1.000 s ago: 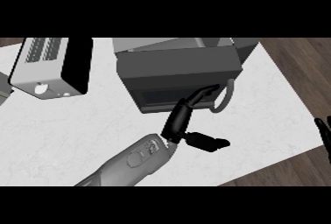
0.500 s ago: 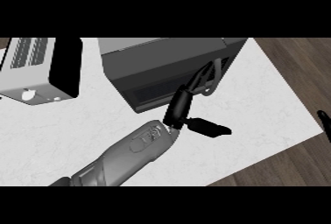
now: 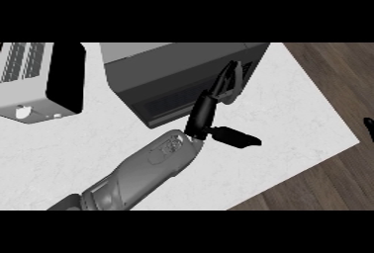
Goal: Pick up the milk, place it into the microwave and close the microwave
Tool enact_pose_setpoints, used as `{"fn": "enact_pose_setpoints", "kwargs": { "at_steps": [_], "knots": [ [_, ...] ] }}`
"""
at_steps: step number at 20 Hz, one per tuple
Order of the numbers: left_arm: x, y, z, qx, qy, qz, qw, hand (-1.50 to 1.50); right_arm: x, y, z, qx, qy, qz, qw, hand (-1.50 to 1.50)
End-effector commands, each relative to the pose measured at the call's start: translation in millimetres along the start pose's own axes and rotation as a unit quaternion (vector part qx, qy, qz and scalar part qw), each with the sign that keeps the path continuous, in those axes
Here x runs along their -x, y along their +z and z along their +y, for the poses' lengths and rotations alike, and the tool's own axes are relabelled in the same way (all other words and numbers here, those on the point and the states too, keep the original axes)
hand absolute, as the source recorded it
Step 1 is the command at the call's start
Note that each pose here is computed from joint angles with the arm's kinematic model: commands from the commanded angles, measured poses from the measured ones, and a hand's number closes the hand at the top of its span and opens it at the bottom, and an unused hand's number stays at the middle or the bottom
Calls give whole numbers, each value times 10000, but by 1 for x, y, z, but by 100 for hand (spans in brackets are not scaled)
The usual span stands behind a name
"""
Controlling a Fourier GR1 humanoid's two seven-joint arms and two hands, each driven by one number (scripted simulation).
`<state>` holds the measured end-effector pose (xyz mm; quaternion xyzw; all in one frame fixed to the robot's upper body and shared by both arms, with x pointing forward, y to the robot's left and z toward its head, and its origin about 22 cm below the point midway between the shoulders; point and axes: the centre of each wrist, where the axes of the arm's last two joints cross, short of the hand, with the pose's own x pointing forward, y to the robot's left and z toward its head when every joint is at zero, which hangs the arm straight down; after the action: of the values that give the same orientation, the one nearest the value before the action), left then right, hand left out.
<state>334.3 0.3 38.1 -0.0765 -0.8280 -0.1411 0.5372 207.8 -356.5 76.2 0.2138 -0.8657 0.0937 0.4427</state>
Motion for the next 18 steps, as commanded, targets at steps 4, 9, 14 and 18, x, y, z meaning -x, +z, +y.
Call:
{"fn": "enact_pose_setpoints", "kwargs": {
  "at_steps": [4, 9, 14, 18],
  "knots": [
    [-5, -16, 4, -220, -22, -63, 9997, -150, -8, -10, -6, -69, 49, 39, 10000, -150],
    [0, -12, 4, -255, -16, -96, 9996, -150, -10, -12, -10, -43, -5, 21, 10000, -150],
    [0, -14, 4, -296, -38, -166, 9994, -150, -15, -19, -14, -146, 5, 7, 9999, -150],
    [0, -14, 4, -332, -6, -209, 9992, -150, -16, -23, -15, -174, -26, 39, 9998, -150]
  ]
}}
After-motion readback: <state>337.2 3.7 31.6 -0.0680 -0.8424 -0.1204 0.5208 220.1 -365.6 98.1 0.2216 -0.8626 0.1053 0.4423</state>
